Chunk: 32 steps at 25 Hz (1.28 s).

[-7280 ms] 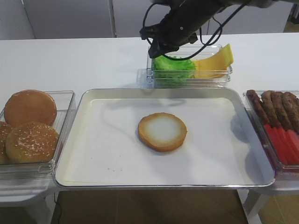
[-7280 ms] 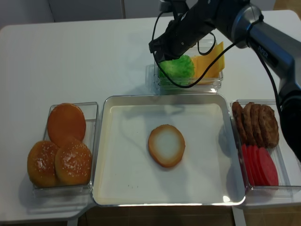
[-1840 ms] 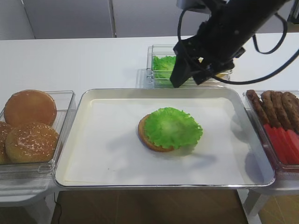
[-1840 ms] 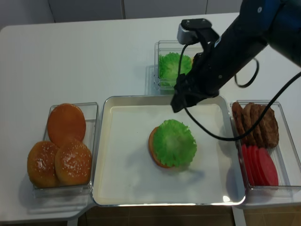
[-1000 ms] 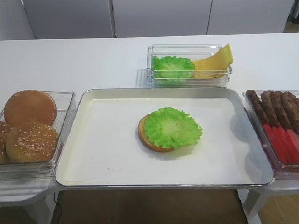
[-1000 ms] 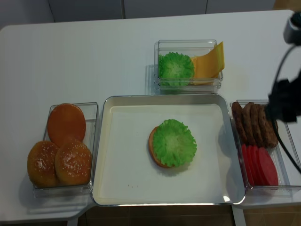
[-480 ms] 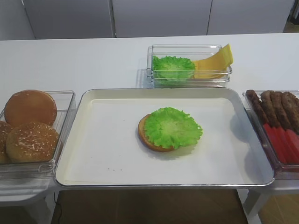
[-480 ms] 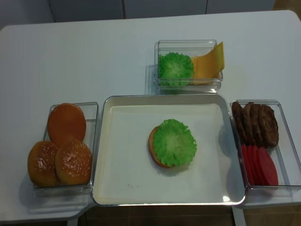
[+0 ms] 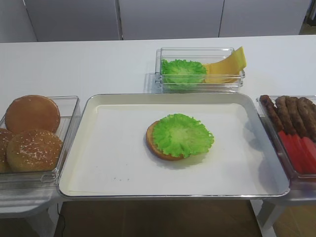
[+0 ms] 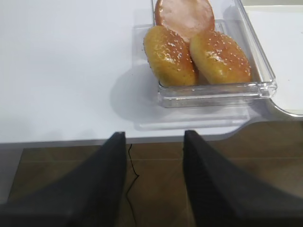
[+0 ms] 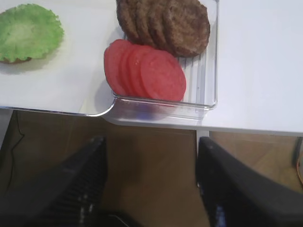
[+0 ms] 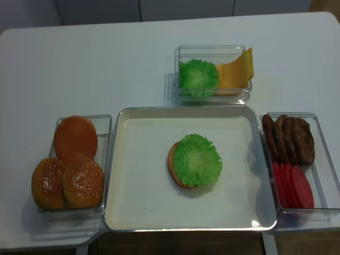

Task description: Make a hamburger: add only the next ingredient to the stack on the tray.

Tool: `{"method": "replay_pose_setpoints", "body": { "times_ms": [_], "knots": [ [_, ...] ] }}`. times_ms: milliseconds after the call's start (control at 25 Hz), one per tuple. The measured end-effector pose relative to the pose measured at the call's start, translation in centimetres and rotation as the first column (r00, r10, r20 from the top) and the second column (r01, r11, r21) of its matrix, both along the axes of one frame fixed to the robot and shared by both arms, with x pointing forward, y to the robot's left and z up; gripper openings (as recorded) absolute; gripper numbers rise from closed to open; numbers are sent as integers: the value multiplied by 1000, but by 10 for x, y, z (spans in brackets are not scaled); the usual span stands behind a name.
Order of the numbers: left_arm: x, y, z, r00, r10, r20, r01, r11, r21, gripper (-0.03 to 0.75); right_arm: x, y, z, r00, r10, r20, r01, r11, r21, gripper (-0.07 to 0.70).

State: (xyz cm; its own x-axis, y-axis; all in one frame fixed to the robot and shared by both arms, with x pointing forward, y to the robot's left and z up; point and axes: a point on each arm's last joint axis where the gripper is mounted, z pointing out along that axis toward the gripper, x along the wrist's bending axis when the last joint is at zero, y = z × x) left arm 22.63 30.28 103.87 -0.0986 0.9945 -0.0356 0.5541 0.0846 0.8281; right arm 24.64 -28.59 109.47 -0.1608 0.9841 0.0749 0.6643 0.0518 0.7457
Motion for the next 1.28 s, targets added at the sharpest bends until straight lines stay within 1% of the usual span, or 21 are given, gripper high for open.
{"method": "replay_pose_setpoints", "body": {
  "times_ms": [120, 240, 360, 480, 560, 600, 720, 920, 1000, 1280],
  "knots": [
    [0, 0, 0, 1000, 0, 0, 0, 1000, 0, 302, -20, -1, -4, 996, -4, 88, 3, 1000, 9, 446],
    [0, 0, 0, 1000, 0, 0, 0, 1000, 0, 302, -35, -2, -12, 987, -7, 158, 5, 1000, 11, 446],
    [0, 0, 0, 1000, 0, 0, 0, 1000, 0, 302, -42, -2, -23, 983, -9, 182, 7, 1000, 12, 446],
    [0, 0, 0, 1000, 0, 0, 0, 1000, 0, 302, -40, -2, -32, 987, -11, 157, 9, 1000, 11, 446],
    [0, 0, 0, 1000, 0, 0, 0, 1000, 0, 302, -36, -2, -40, 992, -13, 127, 11, 1000, 11, 446],
    [0, 0, 0, 1000, 0, 0, 0, 1000, 0, 302, -34, -2, -44, 994, -18, 109, 16, 1000, 17, 445],
    [0, 0, 0, 1000, 0, 0, 0, 1000, 0, 302, -27, -3, -52, 994, -44, 103, 41, 999, 37, 446],
    [0, 0, 0, 1000, 0, 0, 0, 1000, 0, 302, -20, -5, -52, 984, -75, 161, 70, 997, 33, 445],
    [0, 0, 0, 1000, 0, 0, 0, 1000, 0, 302, -18, -5, -56, 986, -76, 148, 72, 997, 30, 445],
    [0, 0, 0, 1000, 0, 0, 0, 1000, 0, 302, -18, -5, -57, 986, -76, 149, 73, 997, 30, 437]
  ]
}}
